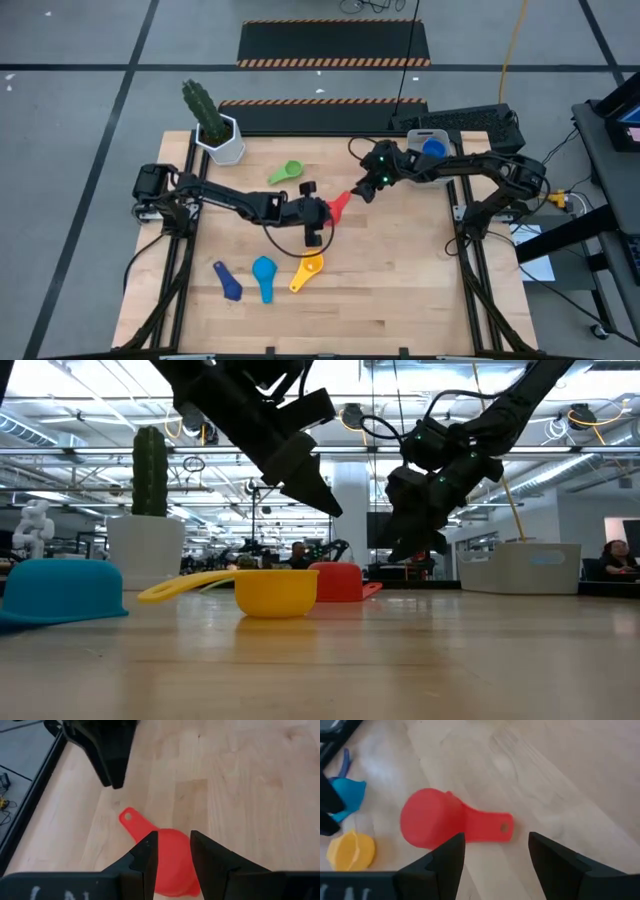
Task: Nest measuring cups in basket
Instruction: Stack the red measuring cup on top of the dark blue measuring cup in the gray bin
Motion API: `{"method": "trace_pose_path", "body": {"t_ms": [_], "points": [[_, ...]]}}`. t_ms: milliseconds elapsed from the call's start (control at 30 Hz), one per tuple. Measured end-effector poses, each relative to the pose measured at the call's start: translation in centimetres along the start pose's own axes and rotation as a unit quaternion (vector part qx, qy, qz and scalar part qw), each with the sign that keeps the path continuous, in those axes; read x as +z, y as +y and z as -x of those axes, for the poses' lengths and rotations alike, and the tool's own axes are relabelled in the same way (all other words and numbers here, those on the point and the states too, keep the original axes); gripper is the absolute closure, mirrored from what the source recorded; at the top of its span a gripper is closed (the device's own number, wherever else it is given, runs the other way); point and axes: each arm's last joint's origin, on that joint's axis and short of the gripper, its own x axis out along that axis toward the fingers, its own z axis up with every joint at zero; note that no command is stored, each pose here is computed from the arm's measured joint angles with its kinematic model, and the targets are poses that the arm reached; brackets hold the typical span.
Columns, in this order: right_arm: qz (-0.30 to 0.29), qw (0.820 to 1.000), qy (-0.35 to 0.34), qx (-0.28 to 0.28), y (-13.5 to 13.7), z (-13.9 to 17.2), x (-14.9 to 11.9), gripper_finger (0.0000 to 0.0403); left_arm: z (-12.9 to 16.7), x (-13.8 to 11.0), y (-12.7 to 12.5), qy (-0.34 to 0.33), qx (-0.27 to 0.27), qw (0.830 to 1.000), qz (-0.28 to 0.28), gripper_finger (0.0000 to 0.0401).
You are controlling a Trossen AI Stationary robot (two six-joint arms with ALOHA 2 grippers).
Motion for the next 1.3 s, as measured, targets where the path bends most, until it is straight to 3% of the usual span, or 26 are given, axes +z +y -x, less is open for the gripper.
{"method": "trace_pose_path", "body": {"t_ms": [233,633,933,1300], "points": [[-0.018,1.000,0.015,0.007,0.0,0.1,1.6,0.0190,-0.2,-0.1,0.6,0.000,-0.025,1.000,-0.014,0.0283],[-0.031,0.989,0.141,-0.012,-1.2,-4.1,1.5,0.0190,-0.2,-1.0,0.5,0.043,-0.036,0.998,-0.032,0.0283],[-0.026,0.991,0.133,0.015,-1.2,-4.1,1.9,0.0190,-0.1,-1.0,0.0,0.038,-0.106,0.994,-0.015,0.0283],[-0.027,0.992,0.119,0.020,-1.4,-4.6,2.1,0.0190,-0.7,-1.3,0.7,0.045,-0.087,0.995,-0.020,0.0283]]}}
